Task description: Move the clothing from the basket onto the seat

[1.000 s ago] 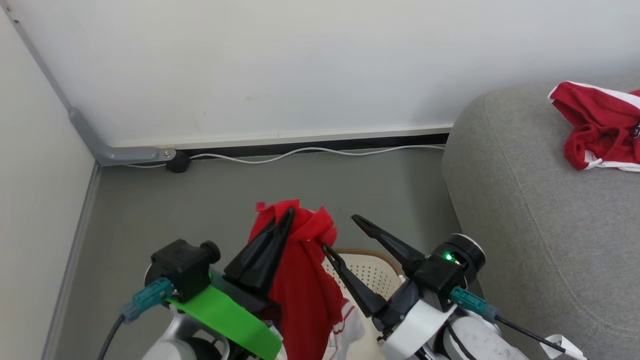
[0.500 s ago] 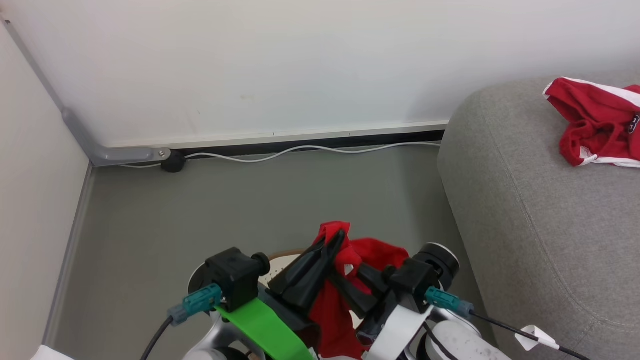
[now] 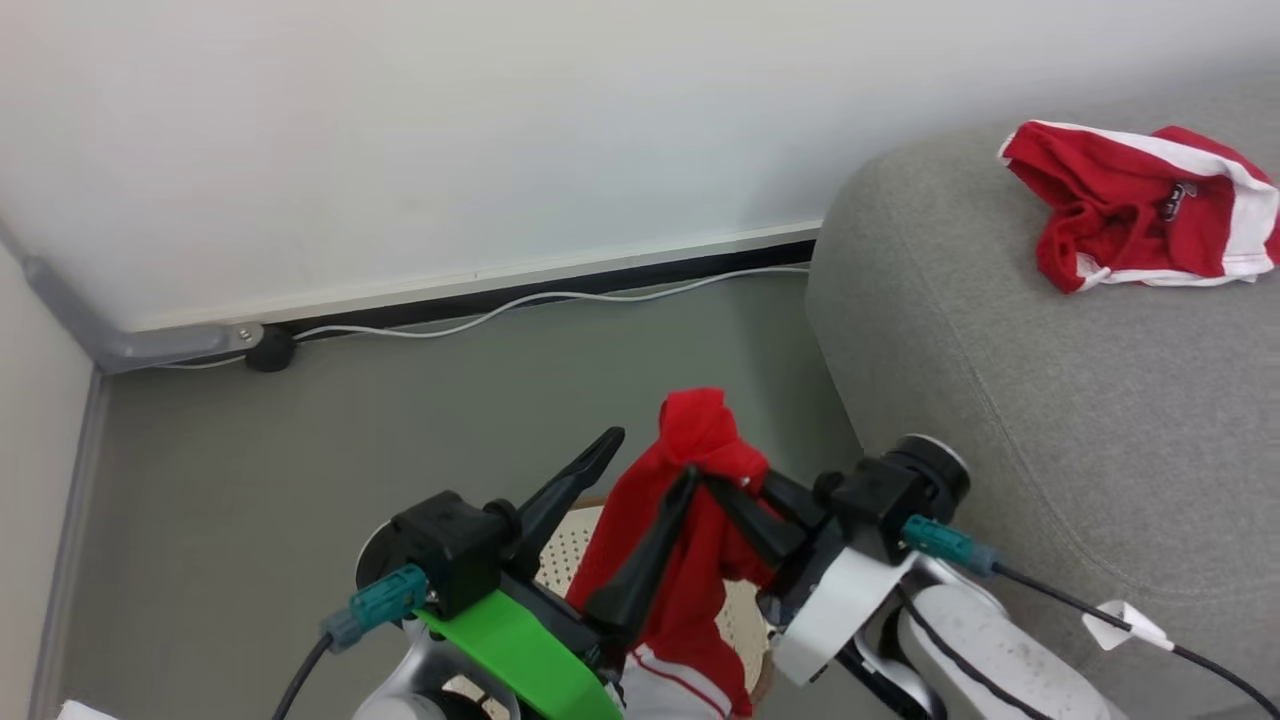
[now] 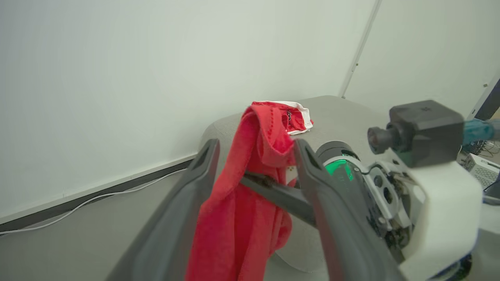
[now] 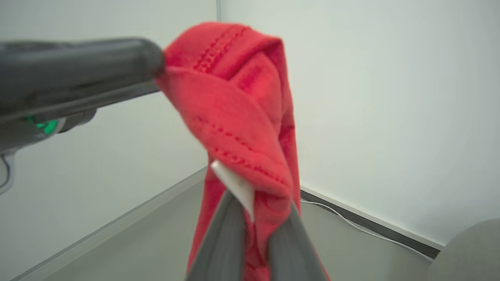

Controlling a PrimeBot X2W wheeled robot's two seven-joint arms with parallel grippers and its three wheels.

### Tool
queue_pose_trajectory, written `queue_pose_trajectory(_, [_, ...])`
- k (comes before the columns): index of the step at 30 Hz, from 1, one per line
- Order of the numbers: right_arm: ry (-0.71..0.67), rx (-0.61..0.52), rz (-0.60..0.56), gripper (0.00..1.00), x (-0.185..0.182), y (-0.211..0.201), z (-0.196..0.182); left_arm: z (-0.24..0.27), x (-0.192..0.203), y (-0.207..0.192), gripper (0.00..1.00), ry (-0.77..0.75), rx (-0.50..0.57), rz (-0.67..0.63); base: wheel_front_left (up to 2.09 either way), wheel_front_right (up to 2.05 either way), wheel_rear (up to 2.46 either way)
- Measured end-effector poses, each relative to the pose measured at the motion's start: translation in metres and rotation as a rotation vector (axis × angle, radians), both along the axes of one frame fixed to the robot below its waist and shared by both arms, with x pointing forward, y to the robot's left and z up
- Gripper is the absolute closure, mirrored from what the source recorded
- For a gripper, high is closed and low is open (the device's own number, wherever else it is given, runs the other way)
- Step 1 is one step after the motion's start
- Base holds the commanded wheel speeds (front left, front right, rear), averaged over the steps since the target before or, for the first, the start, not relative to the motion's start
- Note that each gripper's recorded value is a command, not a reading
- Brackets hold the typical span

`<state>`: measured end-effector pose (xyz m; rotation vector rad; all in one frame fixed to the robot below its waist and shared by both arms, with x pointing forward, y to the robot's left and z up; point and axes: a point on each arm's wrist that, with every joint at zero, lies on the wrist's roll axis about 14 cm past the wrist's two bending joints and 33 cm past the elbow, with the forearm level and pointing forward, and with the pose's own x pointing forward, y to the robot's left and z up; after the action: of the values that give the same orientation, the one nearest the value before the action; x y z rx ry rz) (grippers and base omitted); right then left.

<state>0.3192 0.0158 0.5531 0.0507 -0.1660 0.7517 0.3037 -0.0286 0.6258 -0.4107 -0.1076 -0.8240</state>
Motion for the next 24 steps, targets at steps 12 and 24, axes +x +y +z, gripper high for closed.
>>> queue_pose_trajectory(12, [-0.047, -0.008, -0.395, 1.0, 0.023, -0.121, 0.012, -0.016, -0.026, -0.065, 0.0, 0.055, 0.008, -0.259, 0.0, 0.0, 0.0])
queue_pose_trajectory(24, [-0.022, 0.053, -0.681, 1.0, 0.01, -0.214, 0.017, -0.02, -0.028, -0.107, 0.0, 0.038, 0.028, -0.419, 0.0, 0.0, 0.0])
